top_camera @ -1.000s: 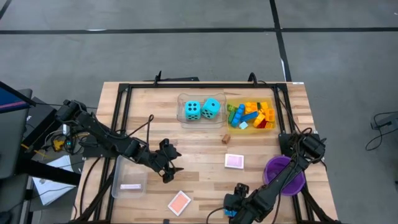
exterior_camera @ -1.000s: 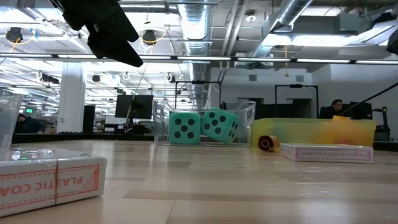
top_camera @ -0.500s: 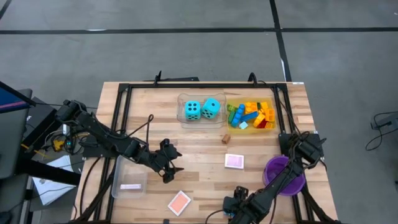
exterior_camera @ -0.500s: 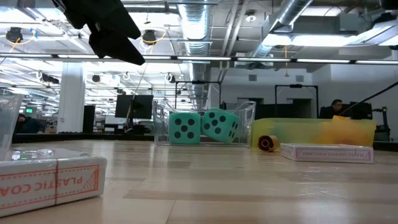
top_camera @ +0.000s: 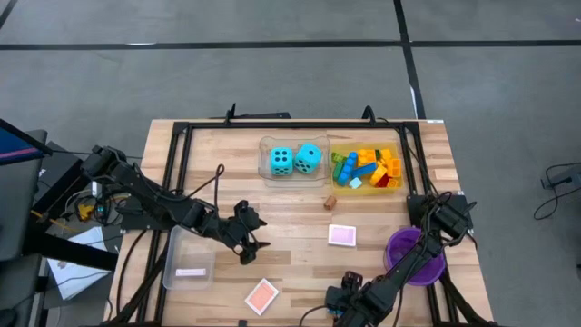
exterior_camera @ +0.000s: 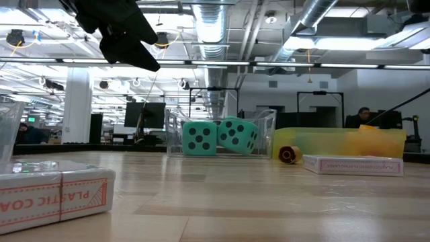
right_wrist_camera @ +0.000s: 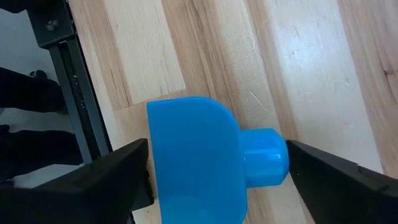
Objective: Pick & Place Toys
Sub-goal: Put the blue game piece into the yellow bin
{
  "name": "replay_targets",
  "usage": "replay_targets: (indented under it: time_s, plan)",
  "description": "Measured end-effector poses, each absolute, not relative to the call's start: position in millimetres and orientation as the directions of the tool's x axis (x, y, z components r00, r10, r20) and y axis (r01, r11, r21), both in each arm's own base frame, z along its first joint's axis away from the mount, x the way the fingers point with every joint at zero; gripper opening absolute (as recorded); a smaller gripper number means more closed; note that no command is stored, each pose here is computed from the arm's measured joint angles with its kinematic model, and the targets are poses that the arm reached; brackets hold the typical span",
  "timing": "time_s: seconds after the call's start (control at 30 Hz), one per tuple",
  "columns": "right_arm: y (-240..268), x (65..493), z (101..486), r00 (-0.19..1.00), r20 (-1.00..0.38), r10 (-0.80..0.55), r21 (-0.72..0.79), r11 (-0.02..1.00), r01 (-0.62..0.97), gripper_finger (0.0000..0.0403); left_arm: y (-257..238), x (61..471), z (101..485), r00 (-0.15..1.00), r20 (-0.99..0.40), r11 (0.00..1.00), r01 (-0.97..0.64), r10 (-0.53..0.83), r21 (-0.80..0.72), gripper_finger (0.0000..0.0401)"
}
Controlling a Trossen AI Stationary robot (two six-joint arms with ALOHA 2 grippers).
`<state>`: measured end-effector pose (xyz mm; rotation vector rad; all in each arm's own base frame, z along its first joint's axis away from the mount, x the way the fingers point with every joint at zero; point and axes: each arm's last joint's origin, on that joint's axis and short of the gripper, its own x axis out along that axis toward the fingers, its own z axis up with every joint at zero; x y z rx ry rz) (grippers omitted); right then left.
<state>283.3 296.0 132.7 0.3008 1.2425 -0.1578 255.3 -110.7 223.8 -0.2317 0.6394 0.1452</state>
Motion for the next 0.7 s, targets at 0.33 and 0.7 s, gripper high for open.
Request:
replay_targets:
  time_s: [0.33,0.7]
  plan:
    - [295,283,131,0.311,-0.95,0.032,0.124,0.952,0.281,0.0294,-111,255,224,0.794,-0.605,0.964,-0.205,0.063,-0.169,0.0301]
    - [287,281,143,0.329,-0.944,-0.017,0.084,0.953,0.29,0.0268,-111,255,224,0.794,-0.605,0.964,-0.205,0.063,-0.169,0.0301]
